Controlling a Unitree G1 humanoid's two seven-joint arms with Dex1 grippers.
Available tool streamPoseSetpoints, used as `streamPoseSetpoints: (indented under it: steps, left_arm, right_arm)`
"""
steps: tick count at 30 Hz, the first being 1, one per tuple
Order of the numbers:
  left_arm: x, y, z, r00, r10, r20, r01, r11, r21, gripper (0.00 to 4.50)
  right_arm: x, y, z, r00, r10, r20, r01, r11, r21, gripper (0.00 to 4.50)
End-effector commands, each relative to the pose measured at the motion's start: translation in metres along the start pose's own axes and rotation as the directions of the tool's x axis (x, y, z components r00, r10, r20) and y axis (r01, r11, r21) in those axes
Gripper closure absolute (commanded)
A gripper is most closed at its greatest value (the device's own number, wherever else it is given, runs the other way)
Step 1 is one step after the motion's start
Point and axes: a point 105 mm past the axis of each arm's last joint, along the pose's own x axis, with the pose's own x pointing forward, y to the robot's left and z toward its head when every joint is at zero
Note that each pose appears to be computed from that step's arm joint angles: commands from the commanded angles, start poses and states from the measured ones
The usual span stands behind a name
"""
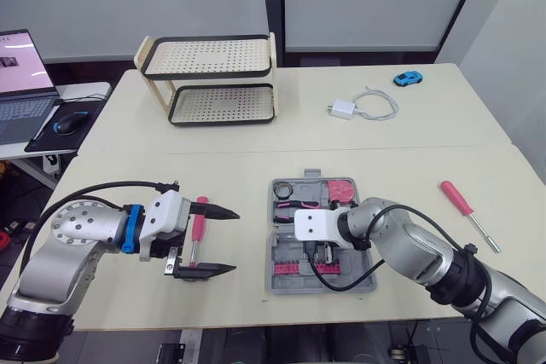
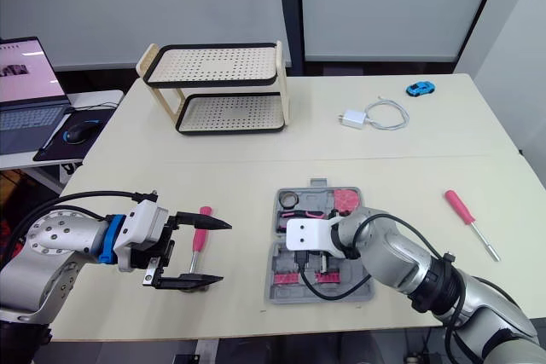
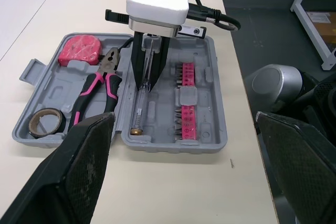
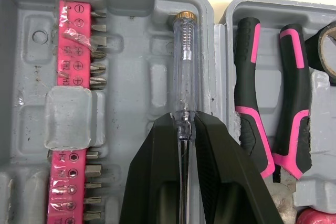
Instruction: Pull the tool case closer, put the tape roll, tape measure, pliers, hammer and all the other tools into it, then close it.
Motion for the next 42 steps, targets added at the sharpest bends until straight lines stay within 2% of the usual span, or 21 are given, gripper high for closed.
streamPoseSetpoints:
  steps: [1, 2, 7, 21, 24, 27, 28, 42]
  left_arm:
    - [-0.005, 0.001, 0.002, 1.0, 0.006, -0.017, -0.005, 1.0, 0.027, 0.0]
    - [-0.005, 0.001, 0.002, 1.0, 0.007, -0.019, -0.006, 1.0, 0.027, 0.0]
    - [-0.005, 0.001, 0.002, 1.0, 0.006, -0.02, -0.006, 1.0, 0.026, 0.0]
    - [-0.002, 0.003, 0.002, 1.0, 0.002, -0.015, -0.002, 1.0, 0.027, 0.0]
    - [-0.002, 0.003, 0.003, 1.0, 0.002, -0.015, -0.001, 1.0, 0.029, 0.0]
    - [-0.002, 0.003, 0.002, 1.0, 0.0, -0.017, 0.0, 1.0, 0.029, 0.0]
    - [-0.002, 0.003, 0.002, 1.0, 0.0, -0.017, 0.0, 1.0, 0.028, 0.0]
    - [-0.001, 0.004, 0.003, 1.0, 0.003, -0.017, -0.002, 1.0, 0.028, 0.0]
  right_arm:
    - [-0.003, -0.002, 0.009, 1.0, -0.013, 0.026, 0.013, 0.999, -0.031, 4.34]
    - [-0.003, -0.002, 0.009, 1.0, -0.014, 0.027, 0.015, 0.999, -0.032, 4.34]
    - [-0.003, -0.004, 0.007, 0.999, -0.028, 0.022, 0.029, 0.999, -0.039, 2.7]
    - [-0.008, -0.008, 0.008, 0.998, -0.046, 0.035, 0.047, 0.999, -0.025, 2.7]
    - [-0.007, -0.006, 0.007, 0.998, -0.043, 0.034, 0.044, 0.999, -0.019, 3.32]
    - [-0.006, -0.004, 0.005, 0.999, -0.038, 0.03, 0.039, 0.999, -0.012, 4.32]
    - [-0.005, -0.004, 0.003, 0.999, -0.039, 0.027, 0.039, 0.999, -0.01, 4.47]
    - [-0.002, -0.005, -0.002, 0.999, -0.047, 0.02, 0.047, 0.999, 0.007, 4.47]
